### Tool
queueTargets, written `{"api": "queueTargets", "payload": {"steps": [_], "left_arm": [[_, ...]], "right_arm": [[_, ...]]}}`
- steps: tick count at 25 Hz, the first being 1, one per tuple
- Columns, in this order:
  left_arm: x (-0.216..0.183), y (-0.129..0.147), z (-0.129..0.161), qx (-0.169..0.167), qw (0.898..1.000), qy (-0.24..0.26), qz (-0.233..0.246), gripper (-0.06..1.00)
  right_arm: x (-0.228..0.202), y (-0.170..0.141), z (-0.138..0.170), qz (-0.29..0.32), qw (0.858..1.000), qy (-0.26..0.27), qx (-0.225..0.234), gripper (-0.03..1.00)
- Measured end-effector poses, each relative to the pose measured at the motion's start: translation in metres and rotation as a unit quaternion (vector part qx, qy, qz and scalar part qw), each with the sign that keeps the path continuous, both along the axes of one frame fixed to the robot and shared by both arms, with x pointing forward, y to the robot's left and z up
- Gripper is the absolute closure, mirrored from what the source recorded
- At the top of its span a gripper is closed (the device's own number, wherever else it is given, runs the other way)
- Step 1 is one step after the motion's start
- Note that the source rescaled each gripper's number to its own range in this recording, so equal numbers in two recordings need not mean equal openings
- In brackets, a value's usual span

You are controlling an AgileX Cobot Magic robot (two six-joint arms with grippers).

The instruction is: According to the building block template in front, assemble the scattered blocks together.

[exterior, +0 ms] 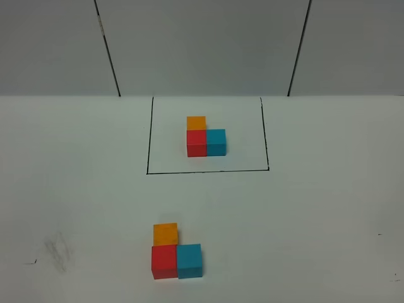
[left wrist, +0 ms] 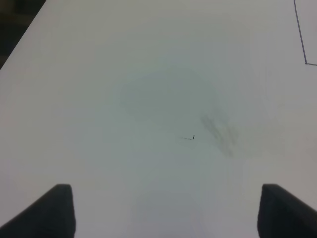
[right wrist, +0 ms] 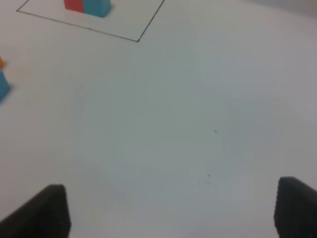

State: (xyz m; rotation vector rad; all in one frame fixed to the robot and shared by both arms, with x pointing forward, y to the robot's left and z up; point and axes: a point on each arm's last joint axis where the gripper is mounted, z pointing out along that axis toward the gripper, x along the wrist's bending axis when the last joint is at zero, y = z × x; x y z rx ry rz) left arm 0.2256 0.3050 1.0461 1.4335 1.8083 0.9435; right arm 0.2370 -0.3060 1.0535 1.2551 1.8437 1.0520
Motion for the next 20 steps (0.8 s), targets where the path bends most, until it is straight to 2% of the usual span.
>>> {"api": "queueTargets", "payload": {"steps": [14,20], "left_arm": [[0.0,0.0,0.0,0.0,1.0,0.0,0.0,-0.06],[0.0,0.0,0.0,0.0,1.0,0.0,0.0,-0.06]], "right_arm": [[0.0008,0.0018,-0.0033,0.009,1.0,0.006,-0.003,0.26],[0.0004,0.002,-0.0035,-0.047,0.999,0.006,-0.003,0.26]]}}
